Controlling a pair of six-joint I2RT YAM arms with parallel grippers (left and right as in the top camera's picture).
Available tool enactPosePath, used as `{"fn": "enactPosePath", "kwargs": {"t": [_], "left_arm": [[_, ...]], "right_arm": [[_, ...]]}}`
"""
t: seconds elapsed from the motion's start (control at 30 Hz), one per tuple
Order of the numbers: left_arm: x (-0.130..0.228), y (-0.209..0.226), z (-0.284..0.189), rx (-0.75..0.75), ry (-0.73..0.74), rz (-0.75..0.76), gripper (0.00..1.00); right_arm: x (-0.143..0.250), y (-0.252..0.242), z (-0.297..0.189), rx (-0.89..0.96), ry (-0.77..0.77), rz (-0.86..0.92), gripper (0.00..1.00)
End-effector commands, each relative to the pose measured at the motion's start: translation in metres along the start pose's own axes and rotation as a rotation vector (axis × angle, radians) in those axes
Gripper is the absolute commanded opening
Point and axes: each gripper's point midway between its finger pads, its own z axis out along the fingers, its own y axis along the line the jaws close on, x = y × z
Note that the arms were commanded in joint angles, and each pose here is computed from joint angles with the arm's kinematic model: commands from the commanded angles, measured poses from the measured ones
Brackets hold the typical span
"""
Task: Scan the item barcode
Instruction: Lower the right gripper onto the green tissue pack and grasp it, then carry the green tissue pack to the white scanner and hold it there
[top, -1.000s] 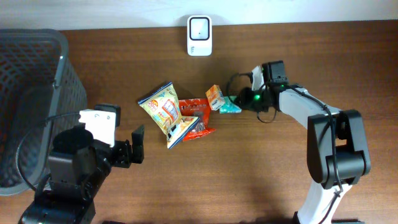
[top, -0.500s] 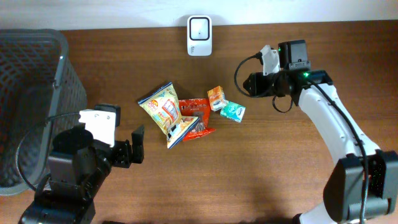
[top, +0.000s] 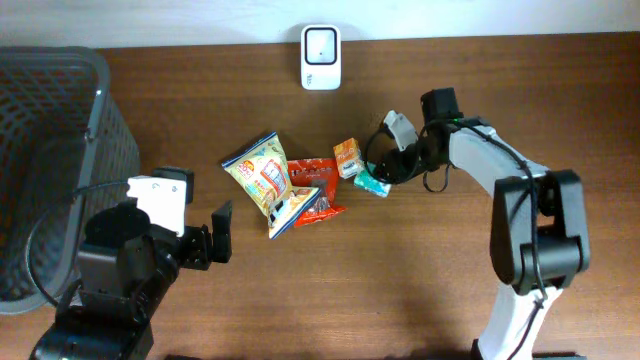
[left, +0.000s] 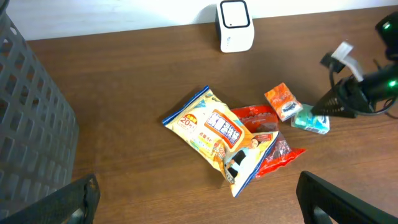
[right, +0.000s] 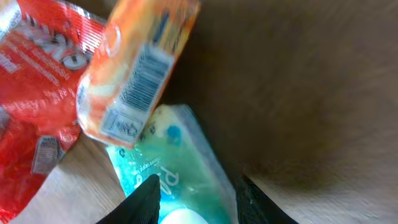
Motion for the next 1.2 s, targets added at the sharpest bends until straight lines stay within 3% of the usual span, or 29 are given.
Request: {"fn": "enactPosePath", "kwargs": {"t": [0.0, 0.1, 0.2, 0.27, 0.4, 0.57, 0.73, 0.77, 0.8, 0.83, 1.03, 1.17], "left_arm": [[0.001, 0.0, 0.001, 0.006, 0.002, 0.016, 0.99], [0.001, 0.0, 0.001, 0.006, 0.002, 0.016, 0.99], [0.001, 0.0, 0.001, 0.006, 0.002, 0.016, 0.99], [0.001, 0.0, 0.001, 0.006, 0.002, 0.016, 0.99], [0.001, 0.0, 0.001, 0.006, 0.002, 0.016, 0.99], [0.001, 0.0, 0.001, 0.006, 0.002, 0.016, 0.99], [0.001, 0.0, 0.001, 0.006, 0.002, 0.016, 0.99], [0.001, 0.0, 0.001, 0.006, 0.002, 0.016, 0.99], [0.001, 0.0, 0.001, 0.006, 0.002, 0.016, 0.99], [0.001, 0.0, 0.001, 0.006, 0.002, 0.016, 0.99], [0.001, 0.0, 0.001, 0.006, 0.002, 0.016, 0.99], [0.001, 0.0, 0.001, 0.006, 0.002, 0.016, 0.99]], "right_arm": [[0.012, 0.008, 0.004, -0.062, 0.033, 0.024, 0.39], [0.02, 0.01, 0.003, -0.069, 0.065, 0.045, 0.38], [0.028, 0.014, 0.003, -0.081, 0.1, 0.074, 0.12], [0.031, 0.015, 0.002, -0.082, 0.113, 0.112, 0.04], [0.028, 0.01, 0.0, -0.042, 0.119, 0.268, 0.04], [0.026, -0.017, -0.019, 0.174, 0.152, 0.43, 0.04], [0.022, -0.024, -0.023, 0.224, 0.132, 0.549, 0.08], [0.021, -0.024, -0.022, 0.223, 0.128, 0.534, 0.35], [0.019, -0.024, -0.022, 0.221, 0.124, 0.507, 0.54], [0.019, -0.025, -0.022, 0.221, 0.124, 0.481, 0.58], [0.02, -0.035, -0.015, 0.246, 0.127, 0.416, 0.56], [0.026, -0.034, -0.004, 0.214, 0.15, 0.43, 0.38]]}}
